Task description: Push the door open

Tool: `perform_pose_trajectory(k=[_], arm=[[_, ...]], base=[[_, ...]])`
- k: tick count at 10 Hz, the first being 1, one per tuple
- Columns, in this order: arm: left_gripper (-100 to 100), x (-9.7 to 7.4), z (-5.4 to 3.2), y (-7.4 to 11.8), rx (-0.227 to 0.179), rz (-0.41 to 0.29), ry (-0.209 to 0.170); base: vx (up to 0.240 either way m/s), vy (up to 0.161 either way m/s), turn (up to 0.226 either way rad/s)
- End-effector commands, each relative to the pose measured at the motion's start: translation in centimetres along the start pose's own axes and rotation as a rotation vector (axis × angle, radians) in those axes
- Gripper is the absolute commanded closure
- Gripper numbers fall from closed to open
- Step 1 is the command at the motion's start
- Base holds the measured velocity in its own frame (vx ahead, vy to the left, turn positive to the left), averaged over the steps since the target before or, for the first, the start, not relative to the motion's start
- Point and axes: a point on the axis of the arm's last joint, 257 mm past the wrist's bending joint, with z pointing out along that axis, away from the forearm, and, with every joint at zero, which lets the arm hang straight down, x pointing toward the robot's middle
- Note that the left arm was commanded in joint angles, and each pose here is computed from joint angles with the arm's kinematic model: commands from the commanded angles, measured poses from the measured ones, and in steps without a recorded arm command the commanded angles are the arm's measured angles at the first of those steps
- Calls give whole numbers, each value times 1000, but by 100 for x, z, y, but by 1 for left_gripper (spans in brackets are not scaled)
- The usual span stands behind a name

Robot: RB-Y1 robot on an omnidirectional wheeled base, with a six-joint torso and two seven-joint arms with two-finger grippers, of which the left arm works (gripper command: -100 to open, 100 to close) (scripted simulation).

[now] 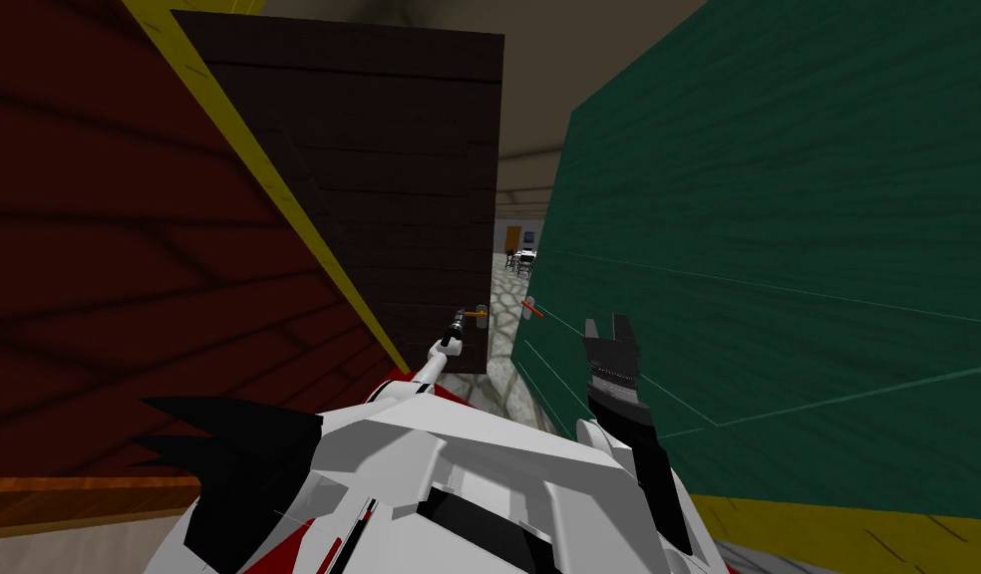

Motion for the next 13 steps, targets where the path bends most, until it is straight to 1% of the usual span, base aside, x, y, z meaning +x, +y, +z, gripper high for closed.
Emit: perform_pose_trajectory(k=[1, 8, 10, 11, 13], arm=[[100, -201, 30, -110, 27, 11, -35], [100, -365, -8, -13, 3, 7, -119], [100, -392, -24, 20, -4, 5, -138], [100, -392, -24, 20, -4, 5, -138], [100, -426, -57, 84, -20, 0, -168]], base=[[52, -2, 11], [86, -35, 6], [94, -47, 10], [54, -30, 13], [117, -69, 2]])
